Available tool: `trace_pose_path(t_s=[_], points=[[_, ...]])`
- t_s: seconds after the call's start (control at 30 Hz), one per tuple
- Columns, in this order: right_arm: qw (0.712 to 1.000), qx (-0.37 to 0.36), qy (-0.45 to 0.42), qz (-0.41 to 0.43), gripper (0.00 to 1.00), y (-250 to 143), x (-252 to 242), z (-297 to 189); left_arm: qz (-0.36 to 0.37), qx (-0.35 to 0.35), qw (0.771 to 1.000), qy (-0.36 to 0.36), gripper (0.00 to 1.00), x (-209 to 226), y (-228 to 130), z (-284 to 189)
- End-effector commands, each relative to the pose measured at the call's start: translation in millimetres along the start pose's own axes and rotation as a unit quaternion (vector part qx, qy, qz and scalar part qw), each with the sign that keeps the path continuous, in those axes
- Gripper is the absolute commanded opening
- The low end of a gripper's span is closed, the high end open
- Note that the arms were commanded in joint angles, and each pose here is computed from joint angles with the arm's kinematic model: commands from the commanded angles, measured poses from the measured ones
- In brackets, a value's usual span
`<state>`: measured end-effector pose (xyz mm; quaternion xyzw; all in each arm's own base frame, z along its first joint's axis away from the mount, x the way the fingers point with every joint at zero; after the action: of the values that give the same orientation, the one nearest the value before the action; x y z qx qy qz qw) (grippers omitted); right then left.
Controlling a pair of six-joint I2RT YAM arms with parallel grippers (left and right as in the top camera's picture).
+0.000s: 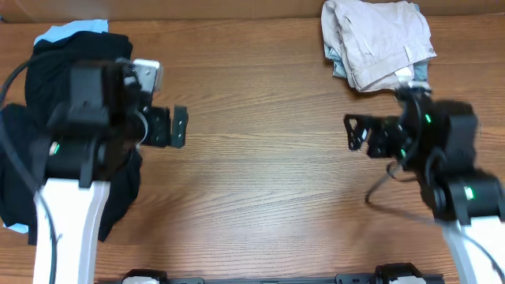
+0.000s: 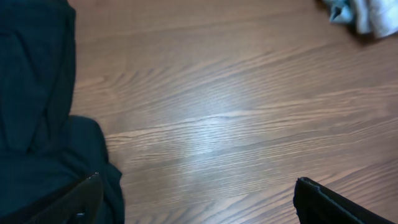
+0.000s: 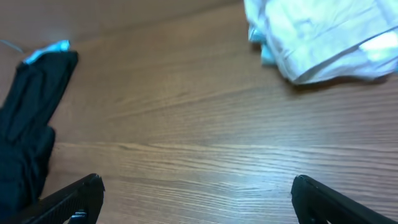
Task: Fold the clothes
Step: 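Reach the left gripper to the black clothing pile and grasp a shirt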
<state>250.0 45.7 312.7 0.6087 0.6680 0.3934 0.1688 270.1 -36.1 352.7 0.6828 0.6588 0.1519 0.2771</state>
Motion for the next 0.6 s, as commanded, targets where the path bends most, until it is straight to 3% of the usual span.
trace_pose_path(t_s=[0.0, 0.23, 0.4, 0.57], points=[[0.998, 0.037, 0.054, 0.002, 1.00, 3.6, 5.7, 22.2, 0.029, 0.031, 0.999, 0.025, 1.00, 8.5, 8.9, 26.4], [0.981, 0.130, 0.136, 0.042, 1.00, -11.8, 6.3, 73.2, -0.064, 0.110, 0.987, 0.094, 0.96, 44.9, 3.1, 67.8], [0.977, 0.159, 0.134, 0.055, 1.00, -19.2, 0.9, 91.3, -0.163, 0.163, 0.954, 0.194, 0.95, 105.7, -11.9, 81.3], [0.976, 0.163, 0.132, 0.056, 1.00, -20.4, -0.5, 94.6, -0.201, 0.192, 0.937, 0.211, 0.94, 143.2, -21.3, 111.2]])
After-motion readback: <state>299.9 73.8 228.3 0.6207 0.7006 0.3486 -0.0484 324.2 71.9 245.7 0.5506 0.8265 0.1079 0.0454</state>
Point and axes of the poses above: each gripper's point midway between its finger pads, its own z axis out along the fingers, its own x axis along the line the jaws close on, y = z × x, the point moved 8 cm from there along -z, back along the fingers, and after that the axes turned 7 degrees about -z, right-handed, at the moved point
